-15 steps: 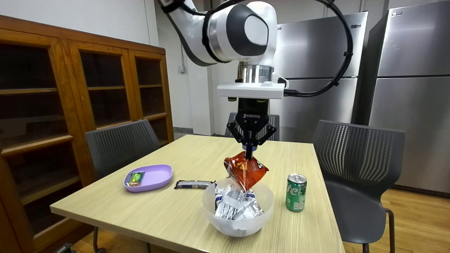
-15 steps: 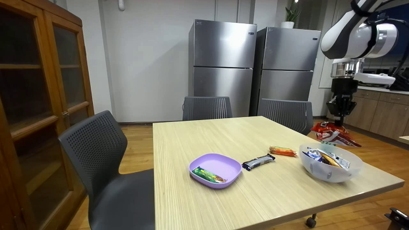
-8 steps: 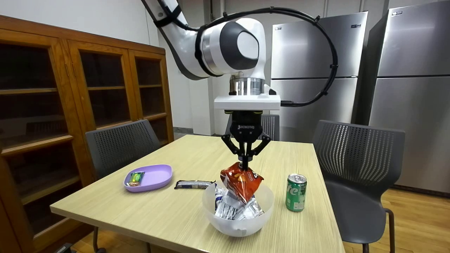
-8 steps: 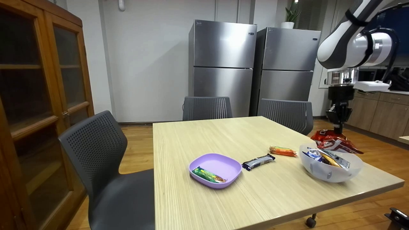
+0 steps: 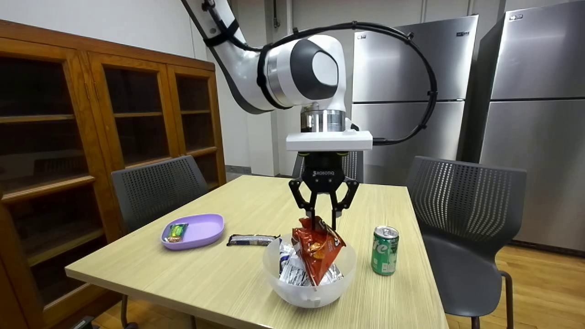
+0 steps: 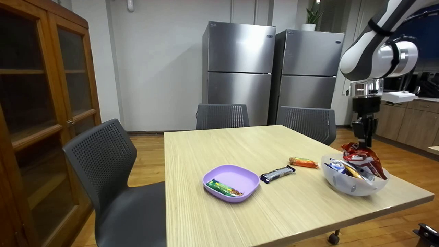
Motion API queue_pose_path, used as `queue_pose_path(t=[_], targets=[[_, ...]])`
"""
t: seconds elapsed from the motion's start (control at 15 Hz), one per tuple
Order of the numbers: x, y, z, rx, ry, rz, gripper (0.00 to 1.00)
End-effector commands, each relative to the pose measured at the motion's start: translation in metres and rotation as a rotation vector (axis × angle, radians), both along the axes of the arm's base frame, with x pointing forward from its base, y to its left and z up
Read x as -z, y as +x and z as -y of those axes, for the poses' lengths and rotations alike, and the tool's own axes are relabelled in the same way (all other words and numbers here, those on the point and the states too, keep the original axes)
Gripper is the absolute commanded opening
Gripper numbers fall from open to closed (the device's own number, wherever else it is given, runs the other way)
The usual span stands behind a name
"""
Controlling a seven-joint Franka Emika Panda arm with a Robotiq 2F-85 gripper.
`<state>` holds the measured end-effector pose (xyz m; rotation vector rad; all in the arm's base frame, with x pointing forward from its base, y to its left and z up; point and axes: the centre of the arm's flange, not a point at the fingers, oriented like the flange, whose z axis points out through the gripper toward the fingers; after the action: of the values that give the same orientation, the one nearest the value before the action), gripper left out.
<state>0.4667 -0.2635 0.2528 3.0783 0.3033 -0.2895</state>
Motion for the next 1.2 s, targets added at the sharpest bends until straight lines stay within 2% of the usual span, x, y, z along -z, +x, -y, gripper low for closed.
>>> queue_pose_path(t=[0.0, 0.27, 0.73, 1.13], targets=[[-0.009, 0.008, 0.009, 0.005, -0.011, 0.000, 0.72], [-0.025, 0.016, 0.012, 0.023, -0.012, 0.028, 0.99], [-0.037, 0.044, 0.002, 0.045, -0.016, 0.074, 1.00], [-0.030, 0.090, -0.022, -0.046, -0.042, 0.101, 1.00]])
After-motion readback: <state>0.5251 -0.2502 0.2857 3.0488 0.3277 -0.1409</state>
